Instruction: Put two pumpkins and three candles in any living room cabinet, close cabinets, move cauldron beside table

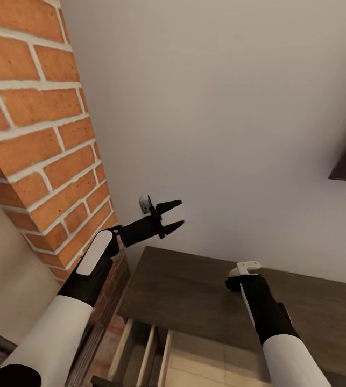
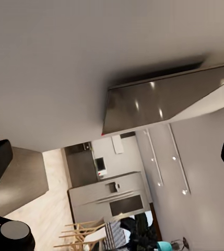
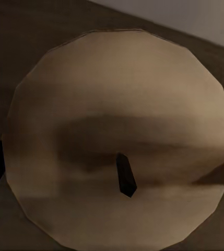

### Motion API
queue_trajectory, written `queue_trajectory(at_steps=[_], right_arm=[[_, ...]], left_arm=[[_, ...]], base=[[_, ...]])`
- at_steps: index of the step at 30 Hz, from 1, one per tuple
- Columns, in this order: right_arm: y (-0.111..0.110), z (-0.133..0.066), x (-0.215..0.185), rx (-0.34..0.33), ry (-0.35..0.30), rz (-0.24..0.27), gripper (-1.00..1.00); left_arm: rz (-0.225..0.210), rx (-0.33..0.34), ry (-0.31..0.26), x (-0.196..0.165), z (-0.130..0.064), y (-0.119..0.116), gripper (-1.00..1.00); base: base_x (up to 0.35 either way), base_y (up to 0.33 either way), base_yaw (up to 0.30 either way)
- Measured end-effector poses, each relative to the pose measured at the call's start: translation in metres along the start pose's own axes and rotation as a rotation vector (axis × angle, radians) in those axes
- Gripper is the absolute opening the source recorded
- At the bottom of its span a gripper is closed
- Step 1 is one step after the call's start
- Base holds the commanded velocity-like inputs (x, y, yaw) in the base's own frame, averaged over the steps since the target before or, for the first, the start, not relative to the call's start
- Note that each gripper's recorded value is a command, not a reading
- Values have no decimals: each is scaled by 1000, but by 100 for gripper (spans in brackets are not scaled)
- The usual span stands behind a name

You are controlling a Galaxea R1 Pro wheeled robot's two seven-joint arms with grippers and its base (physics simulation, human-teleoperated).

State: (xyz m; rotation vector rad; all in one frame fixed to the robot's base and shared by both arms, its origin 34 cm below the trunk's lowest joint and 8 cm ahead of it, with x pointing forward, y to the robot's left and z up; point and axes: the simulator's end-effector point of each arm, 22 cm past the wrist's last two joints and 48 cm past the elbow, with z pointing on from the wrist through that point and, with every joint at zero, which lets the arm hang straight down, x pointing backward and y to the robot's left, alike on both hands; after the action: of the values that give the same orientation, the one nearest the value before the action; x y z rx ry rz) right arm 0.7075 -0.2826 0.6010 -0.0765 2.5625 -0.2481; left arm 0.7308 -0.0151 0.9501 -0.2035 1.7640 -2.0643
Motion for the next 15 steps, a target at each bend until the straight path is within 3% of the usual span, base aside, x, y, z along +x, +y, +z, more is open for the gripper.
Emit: queue_trajectory(at_steps=[15], right_arm=[[0, 0, 1, -1, 3, -1, -100]], left_arm=[[0, 0, 0, 0, 0, 0, 100]], base=[[0, 0, 285]])
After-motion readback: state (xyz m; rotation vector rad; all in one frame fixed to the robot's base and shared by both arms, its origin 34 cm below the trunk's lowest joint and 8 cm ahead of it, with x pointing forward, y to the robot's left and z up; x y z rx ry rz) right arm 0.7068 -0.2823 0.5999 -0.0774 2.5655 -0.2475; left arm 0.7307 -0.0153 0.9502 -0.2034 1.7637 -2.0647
